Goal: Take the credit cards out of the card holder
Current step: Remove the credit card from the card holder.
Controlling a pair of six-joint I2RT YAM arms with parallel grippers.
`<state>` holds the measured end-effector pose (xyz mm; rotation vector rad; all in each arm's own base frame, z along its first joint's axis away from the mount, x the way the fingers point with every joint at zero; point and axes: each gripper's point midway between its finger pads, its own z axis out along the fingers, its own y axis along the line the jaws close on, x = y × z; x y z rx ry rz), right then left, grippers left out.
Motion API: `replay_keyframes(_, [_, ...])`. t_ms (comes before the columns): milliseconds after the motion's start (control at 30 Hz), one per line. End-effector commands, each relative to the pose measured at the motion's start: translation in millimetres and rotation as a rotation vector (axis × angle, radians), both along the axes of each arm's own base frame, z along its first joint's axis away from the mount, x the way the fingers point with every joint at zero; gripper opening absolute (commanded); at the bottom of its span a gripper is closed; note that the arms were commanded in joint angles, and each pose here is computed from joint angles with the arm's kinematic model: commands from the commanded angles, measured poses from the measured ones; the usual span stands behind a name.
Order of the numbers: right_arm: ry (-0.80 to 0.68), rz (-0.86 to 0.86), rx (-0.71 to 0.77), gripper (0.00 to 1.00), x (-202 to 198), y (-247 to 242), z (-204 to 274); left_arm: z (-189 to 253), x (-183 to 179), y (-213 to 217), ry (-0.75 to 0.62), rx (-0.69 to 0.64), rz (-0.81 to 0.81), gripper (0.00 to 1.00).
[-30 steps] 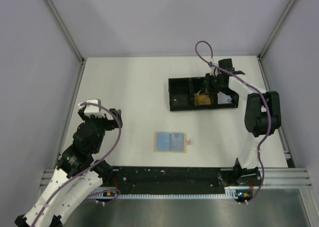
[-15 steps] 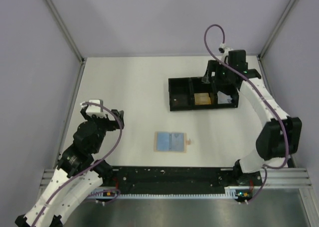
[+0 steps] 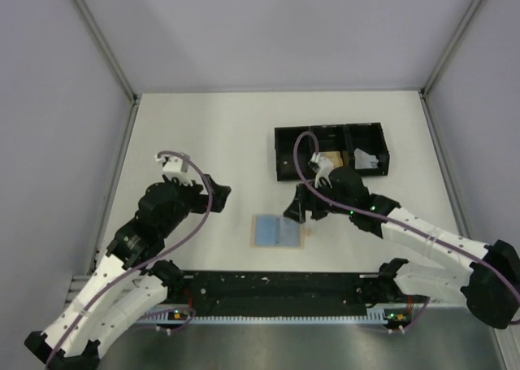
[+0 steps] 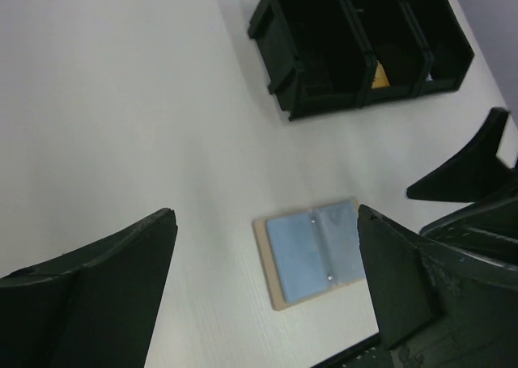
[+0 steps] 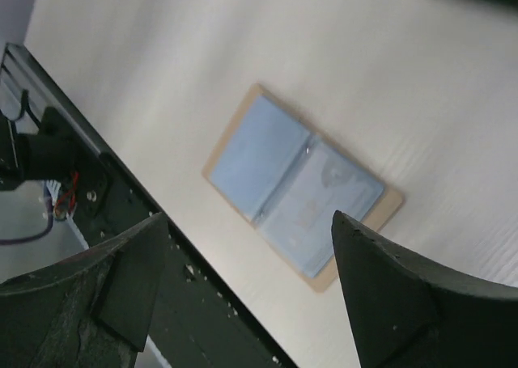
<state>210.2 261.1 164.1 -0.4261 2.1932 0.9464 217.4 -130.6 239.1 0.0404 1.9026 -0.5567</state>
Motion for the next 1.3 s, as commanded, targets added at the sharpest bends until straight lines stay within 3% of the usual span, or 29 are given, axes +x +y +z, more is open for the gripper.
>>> replay_keyframes(0, [0.056,-0.064,0.157,0.79,-8,25,-11,-25,-13,-56,0.166,-0.184,-0.167,0.95])
replay_keyframes(233, [0.178,-0.134,0.145,0.7,-22,15,-69,-54,-27,-122,0.239,-0.247,-0.238,0.87])
replay_keyframes(500, [0.236,-0.127,0.103,0.68,-27,15,-92,-97,-29,-159,0.381,-0.158,-0.278,0.82])
replay_keyframes(700, [0.295,-0.13,0.064,0.67,-33,14,-111,-127,-25,-154,0.447,-0.127,-0.203,0.79])
replay_keyframes(900, [0.319,-0.146,0.05,0.67,-36,9,-121,-165,-28,-140,0.55,-0.053,-0.105,0.61])
replay_keyframes(1267, [0.327,-0.123,0.066,0.67,-37,15,-117,-211,-42,-128,0.694,0.062,-0.055,0.46])
